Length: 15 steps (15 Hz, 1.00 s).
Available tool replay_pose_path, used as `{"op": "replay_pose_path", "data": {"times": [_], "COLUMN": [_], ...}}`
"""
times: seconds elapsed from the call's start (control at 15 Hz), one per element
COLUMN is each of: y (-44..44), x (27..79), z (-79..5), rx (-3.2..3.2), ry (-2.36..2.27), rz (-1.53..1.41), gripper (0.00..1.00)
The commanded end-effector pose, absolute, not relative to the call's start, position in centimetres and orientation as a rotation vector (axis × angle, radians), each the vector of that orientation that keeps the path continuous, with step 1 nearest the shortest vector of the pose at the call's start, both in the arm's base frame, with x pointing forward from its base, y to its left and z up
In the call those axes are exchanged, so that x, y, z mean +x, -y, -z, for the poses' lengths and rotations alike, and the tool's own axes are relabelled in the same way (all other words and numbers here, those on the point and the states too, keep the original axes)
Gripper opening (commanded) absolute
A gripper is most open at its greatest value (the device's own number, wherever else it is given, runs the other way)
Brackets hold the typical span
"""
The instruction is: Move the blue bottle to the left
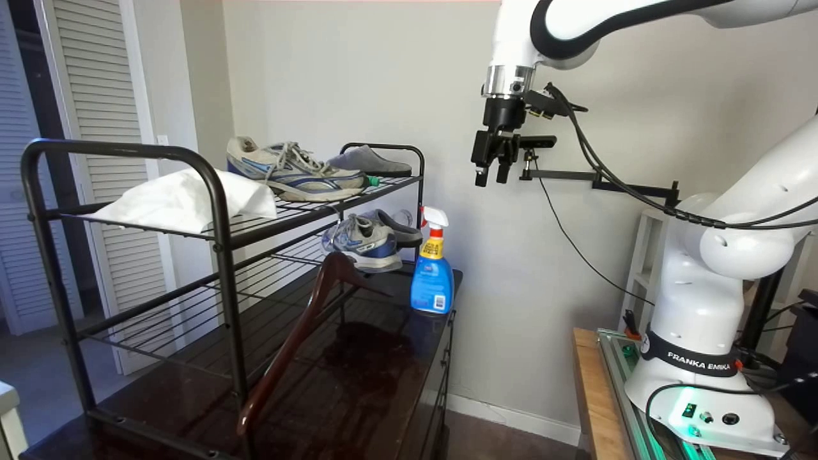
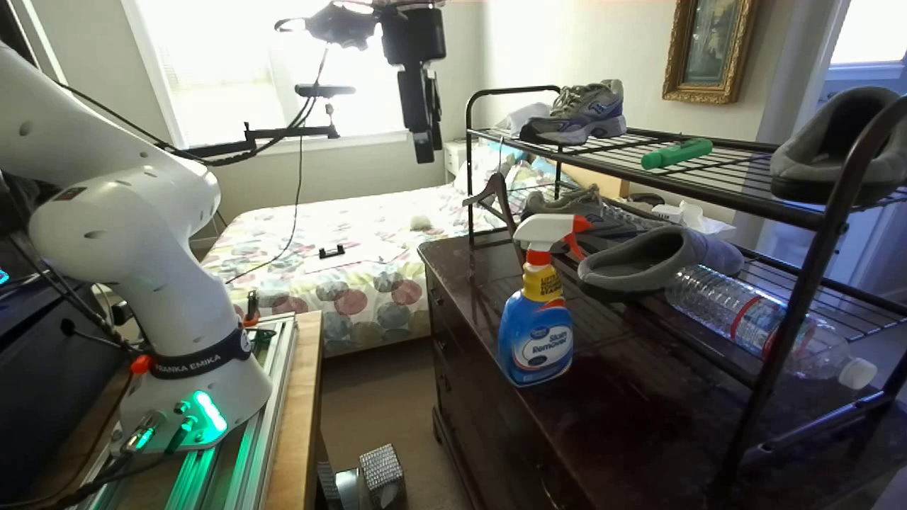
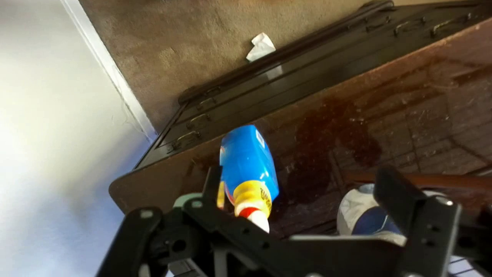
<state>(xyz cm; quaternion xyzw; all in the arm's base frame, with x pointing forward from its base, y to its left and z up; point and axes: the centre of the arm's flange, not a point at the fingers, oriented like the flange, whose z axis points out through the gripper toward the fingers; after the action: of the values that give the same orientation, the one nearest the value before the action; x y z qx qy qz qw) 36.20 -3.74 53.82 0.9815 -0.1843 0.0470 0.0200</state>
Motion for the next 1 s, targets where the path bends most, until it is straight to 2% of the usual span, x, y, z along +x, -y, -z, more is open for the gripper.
{"op": "replay_pose_path", "data": {"times": [0.0, 0.4, 0.93], "y": [6.2, 8.0, 10.5], "x": [41.1, 46.4, 49.3], "z": [-52.8, -49.9, -46.8], "rx": [2.963, 2.871, 2.962], "ry": [0.748, 0.831, 0.751], "rz": [-0.179, -0.154, -0.041], "gripper": [1.00, 1.00, 1.00]}}
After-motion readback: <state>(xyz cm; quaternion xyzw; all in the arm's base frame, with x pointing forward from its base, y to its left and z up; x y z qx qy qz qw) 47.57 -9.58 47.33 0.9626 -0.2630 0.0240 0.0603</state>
